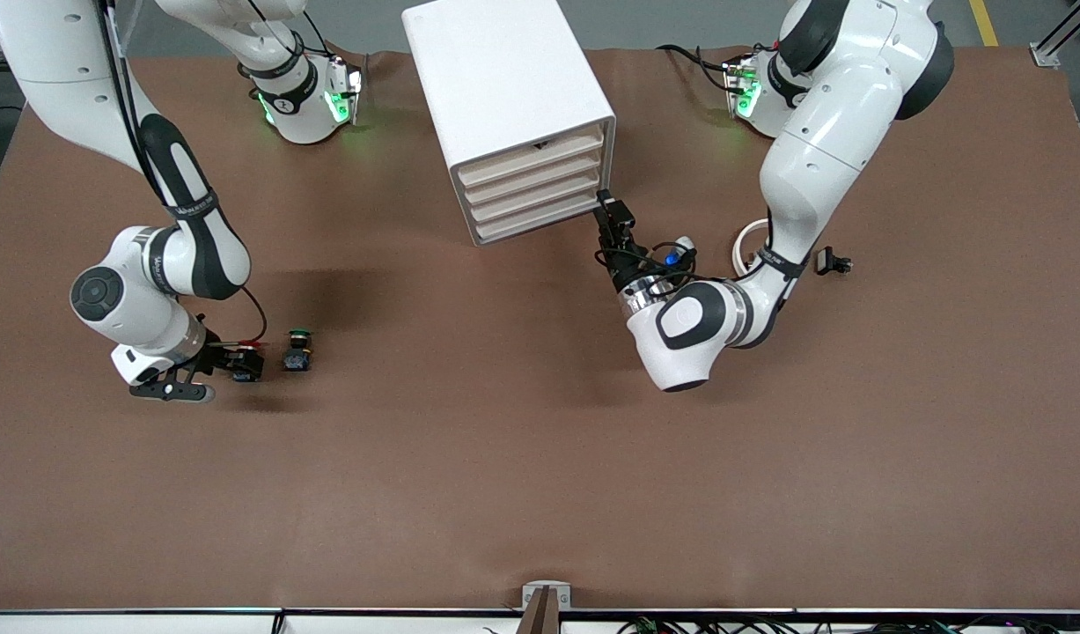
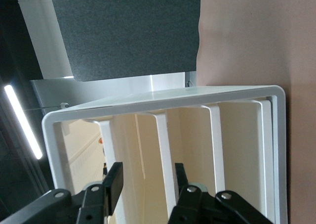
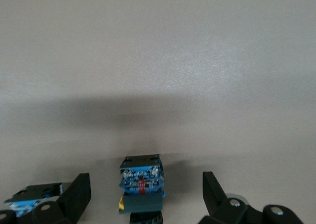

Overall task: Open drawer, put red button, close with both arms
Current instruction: 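Grasp the red button with the right gripper while the left gripper grips the drawer, then pull the uppermost drawer open with the left gripper while the right gripper lifts the button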

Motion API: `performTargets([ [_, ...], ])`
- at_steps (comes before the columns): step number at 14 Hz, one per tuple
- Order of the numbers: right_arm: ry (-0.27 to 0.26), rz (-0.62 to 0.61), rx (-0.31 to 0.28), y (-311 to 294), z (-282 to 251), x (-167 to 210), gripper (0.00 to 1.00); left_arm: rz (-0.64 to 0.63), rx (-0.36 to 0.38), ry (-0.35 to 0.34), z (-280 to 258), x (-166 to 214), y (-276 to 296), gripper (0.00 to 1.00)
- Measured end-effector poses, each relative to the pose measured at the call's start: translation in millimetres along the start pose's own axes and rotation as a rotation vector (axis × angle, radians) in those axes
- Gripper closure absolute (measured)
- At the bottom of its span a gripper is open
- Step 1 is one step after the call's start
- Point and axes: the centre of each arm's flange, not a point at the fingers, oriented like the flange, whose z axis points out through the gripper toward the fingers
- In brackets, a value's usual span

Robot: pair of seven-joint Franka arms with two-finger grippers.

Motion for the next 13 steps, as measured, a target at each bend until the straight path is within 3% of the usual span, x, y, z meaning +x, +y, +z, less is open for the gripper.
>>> performTargets([
  [5, -0.006, 0.001, -0.002, 0.7, 12.3, -2.3, 0.00, -0.006, 0.018, 0.023, 16.0, -6.9, 8.8, 0.51],
  [6, -0.007, 0.001, -0.002, 0.8, 12.4, -2.4, 0.07, -0.005, 0.021, 0.028, 19.9, -9.6, 8.8, 0.50],
  [7, -0.007, 0.001, -0.002, 0.7, 12.6, -2.5, 0.07, -0.004, 0.023, 0.034, 23.9, -12.3, 8.6, 0.50],
  [9, -0.008, 0.004, -0.002, 0.7, 13.0, -2.7, 0.22, -0.002, 0.025, 0.048, 31.9, -17.4, 8.2, 0.50],
  [12, -0.009, 0.011, -0.002, 0.7, 13.3, -2.8, 0.59, 0.001, 0.029, 0.062, 40.9, -23.1, 8.0, 0.50],
  [13, -0.009, 0.015, -0.002, 0.6, 13.3, -2.8, 0.59, 0.001, 0.031, 0.067, 44.1, -24.8, 8.5, 0.50],
])
